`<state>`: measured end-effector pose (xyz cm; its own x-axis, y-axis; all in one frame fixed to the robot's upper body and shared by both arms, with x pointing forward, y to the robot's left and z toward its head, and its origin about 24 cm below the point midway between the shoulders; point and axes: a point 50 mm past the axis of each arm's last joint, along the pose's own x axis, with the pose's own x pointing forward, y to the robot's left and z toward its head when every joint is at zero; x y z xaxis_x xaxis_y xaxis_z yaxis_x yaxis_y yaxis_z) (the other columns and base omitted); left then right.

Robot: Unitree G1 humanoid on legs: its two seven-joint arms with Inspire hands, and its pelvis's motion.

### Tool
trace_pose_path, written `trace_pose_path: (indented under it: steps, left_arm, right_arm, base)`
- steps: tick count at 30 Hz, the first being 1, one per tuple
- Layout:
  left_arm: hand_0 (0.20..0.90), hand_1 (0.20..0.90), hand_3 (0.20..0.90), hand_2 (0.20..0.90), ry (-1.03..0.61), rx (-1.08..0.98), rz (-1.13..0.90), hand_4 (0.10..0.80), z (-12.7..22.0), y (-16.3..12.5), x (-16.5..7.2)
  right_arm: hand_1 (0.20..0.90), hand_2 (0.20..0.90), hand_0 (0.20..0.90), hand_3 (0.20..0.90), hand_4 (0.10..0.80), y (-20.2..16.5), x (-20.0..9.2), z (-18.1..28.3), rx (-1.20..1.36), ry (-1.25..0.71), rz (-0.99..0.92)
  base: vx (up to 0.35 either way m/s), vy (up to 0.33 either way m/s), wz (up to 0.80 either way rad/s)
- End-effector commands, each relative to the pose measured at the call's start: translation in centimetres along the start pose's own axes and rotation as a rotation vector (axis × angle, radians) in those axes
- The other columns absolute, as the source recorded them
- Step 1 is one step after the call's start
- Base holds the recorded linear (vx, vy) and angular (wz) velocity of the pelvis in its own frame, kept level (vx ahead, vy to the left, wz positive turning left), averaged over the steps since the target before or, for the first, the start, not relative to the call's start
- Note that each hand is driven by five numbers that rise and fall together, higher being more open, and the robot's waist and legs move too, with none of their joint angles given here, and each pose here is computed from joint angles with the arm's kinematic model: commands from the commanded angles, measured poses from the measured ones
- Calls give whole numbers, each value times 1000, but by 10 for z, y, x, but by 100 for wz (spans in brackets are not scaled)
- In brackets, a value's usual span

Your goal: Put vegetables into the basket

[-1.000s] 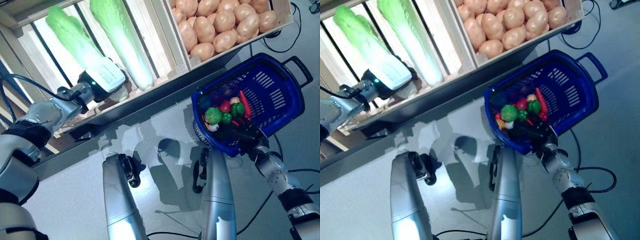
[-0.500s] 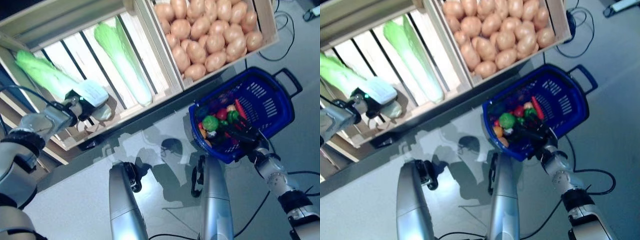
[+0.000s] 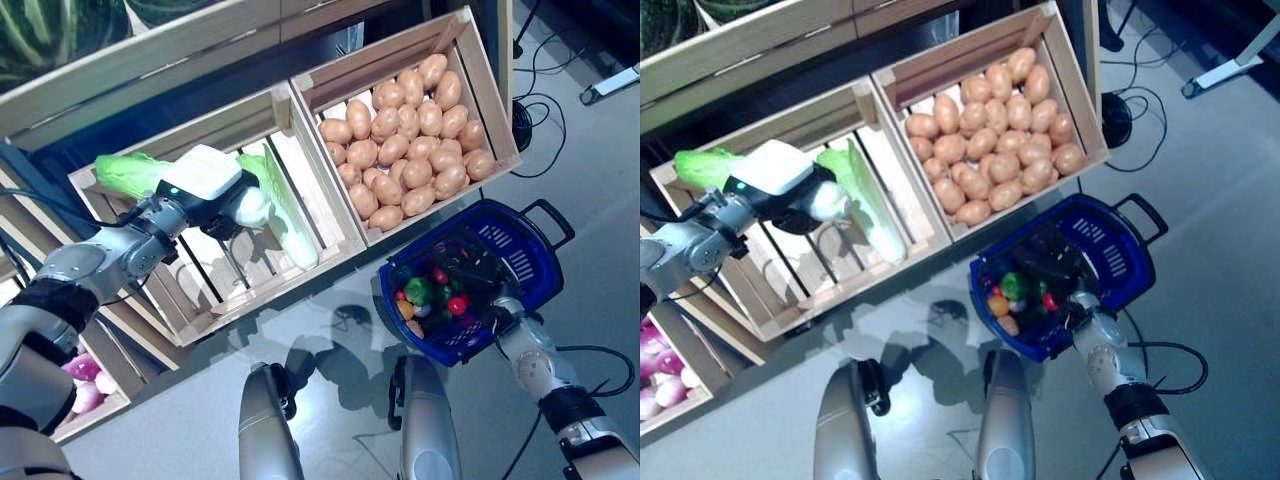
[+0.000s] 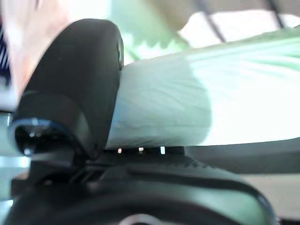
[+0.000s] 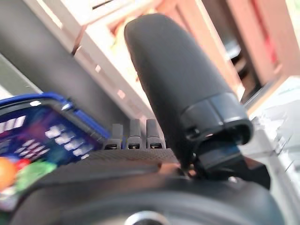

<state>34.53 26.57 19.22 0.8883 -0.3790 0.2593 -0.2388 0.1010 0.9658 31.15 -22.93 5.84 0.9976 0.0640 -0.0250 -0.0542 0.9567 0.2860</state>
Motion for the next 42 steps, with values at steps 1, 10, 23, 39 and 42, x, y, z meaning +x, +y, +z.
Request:
trace_pose_path:
  steps: [1,10,23,39,42]
  left_arm:
    - [300,300,300,300,-37,-377,204,400,19,0,-2]
    - [300,300,300,300,-107,-946,263,400,51,-24,0]
    - [300,300,300,300,-155,-1380,262,400,102,-42,29]
    - [300,300,300,300,-218,-1570,285,400,129,-45,40]
    - [300,300,300,300,-227,-1599,289,400,132,-46,41]
  right_arm:
    - [900,900,900,900,800,27,-9,16,-143,-202,240]
    - [900,900,900,900,800,60,5,42,-297,-287,410]
    - [900,900,900,900,800,116,37,68,-356,-165,648]
    - [900,900,900,900,800,137,49,35,-239,230,812]
    - [900,900,900,900,800,140,51,31,-228,279,817]
  base:
    - [54,-93,-2]
    - [116,-81,-4]
    - [67,-27,-1]
    - [7,3,-1]
    - [0,0,0]
